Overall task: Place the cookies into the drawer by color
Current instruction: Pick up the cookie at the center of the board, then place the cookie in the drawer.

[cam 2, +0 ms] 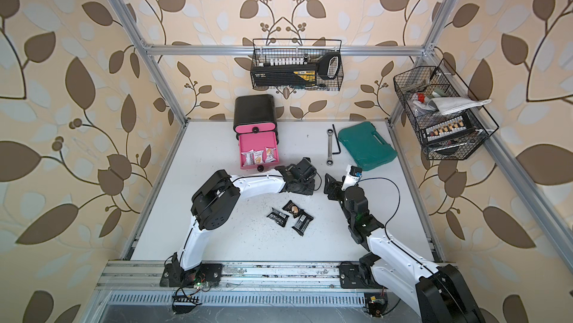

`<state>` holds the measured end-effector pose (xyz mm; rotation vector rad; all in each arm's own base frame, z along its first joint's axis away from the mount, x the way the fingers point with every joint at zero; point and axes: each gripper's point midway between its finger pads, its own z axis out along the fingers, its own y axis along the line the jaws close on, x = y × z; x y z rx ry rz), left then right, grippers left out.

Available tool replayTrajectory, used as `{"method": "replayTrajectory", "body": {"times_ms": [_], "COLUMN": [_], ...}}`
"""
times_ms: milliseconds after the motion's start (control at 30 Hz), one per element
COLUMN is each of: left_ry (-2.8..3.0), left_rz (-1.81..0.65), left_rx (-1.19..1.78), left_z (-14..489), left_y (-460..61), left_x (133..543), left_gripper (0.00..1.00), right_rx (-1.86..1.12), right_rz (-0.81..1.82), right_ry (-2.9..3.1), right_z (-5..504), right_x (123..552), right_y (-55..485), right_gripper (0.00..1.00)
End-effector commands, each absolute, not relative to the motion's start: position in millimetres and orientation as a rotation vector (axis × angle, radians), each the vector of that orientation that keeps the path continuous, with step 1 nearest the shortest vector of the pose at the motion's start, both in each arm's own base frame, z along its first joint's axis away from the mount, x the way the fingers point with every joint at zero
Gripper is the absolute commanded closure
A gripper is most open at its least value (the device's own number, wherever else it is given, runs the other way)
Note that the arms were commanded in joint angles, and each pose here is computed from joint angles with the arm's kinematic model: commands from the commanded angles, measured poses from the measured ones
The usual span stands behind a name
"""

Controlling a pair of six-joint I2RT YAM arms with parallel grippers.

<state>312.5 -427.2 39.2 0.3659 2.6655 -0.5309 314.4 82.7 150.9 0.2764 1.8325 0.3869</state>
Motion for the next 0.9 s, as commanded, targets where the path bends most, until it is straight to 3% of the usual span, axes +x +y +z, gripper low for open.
{"method": "replayTrajectory", "body": {"times_ms": [0,333,633,867], "left_ry": [2.629,2.479,2.333,2.262], "left_rz": [-0.65,-0.649,-0.458,0.212], "left_rx": [0.314,0.276,0.081,-0.135], "left_z": [83,153,200,207], "left_y": [-424,-395,-294,-193], "left_x": [312,326,379,421], "left_gripper": [0.97,0.98,0.97,0.95], "right_rx": [0.277,0.276,0.273,0.269], "right_rz": [0.399,0.396,0.397,0.403], "right_ry": [1.807,1.811,1.818,1.83], "right_z": [164,163,162,159], "right_x": [319,320,321,322], "right_y": [86,86,87,89], "right_gripper": [0.25,0.25,0.25,0.24]}}
